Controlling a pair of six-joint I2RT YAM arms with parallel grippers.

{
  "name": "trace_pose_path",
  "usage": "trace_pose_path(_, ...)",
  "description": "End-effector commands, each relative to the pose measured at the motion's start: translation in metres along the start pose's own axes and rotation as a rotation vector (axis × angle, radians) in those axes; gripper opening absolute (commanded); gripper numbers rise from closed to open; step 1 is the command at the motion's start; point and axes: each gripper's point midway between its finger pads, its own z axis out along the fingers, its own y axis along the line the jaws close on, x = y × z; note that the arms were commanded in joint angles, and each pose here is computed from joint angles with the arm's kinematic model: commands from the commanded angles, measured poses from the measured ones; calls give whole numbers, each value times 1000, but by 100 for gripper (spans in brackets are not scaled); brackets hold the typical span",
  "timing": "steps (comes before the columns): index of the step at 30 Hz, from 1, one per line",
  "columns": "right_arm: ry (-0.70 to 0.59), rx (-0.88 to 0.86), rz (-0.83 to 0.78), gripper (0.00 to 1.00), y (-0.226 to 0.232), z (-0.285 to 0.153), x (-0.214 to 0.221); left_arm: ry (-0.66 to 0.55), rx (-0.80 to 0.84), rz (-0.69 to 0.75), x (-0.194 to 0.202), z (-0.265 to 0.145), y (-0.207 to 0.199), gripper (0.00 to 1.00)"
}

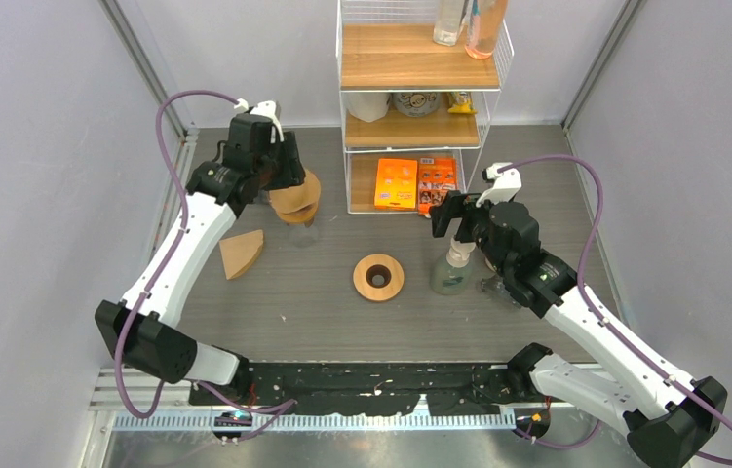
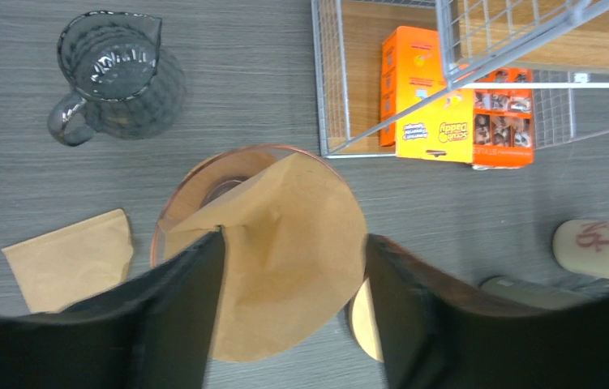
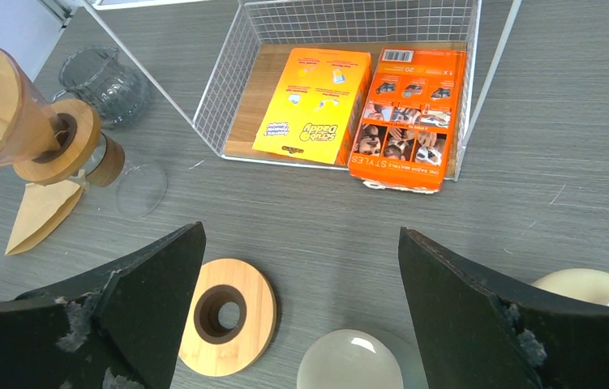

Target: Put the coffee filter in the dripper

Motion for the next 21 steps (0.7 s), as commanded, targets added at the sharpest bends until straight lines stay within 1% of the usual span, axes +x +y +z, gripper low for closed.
trace_pose_path(1, -30, 21, -1, 95, -3, 2, -7, 10, -37, 18, -7, 5, 5, 36)
trace_pose_path(2, -29, 23, -1, 96, -4, 3, -7, 25, -44, 20, -3, 8, 6, 31)
trace_pose_path(4, -28, 26, -3, 96, -4, 3, -6, 45, -62, 24, 1, 13, 9, 26)
trace_pose_path(8, -23, 30, -5, 95, -5, 5, -5, 83, -125, 40, 9, 23, 21, 21)
trace_pose_path(11, -20, 34, -9, 96, -5, 6, -4, 114, -138, 49, 15, 29, 23, 19)
trace_pose_path(21, -13, 43, -13, 95, -7, 9, -2, 190, -133, 62, 33, 46, 23, 17)
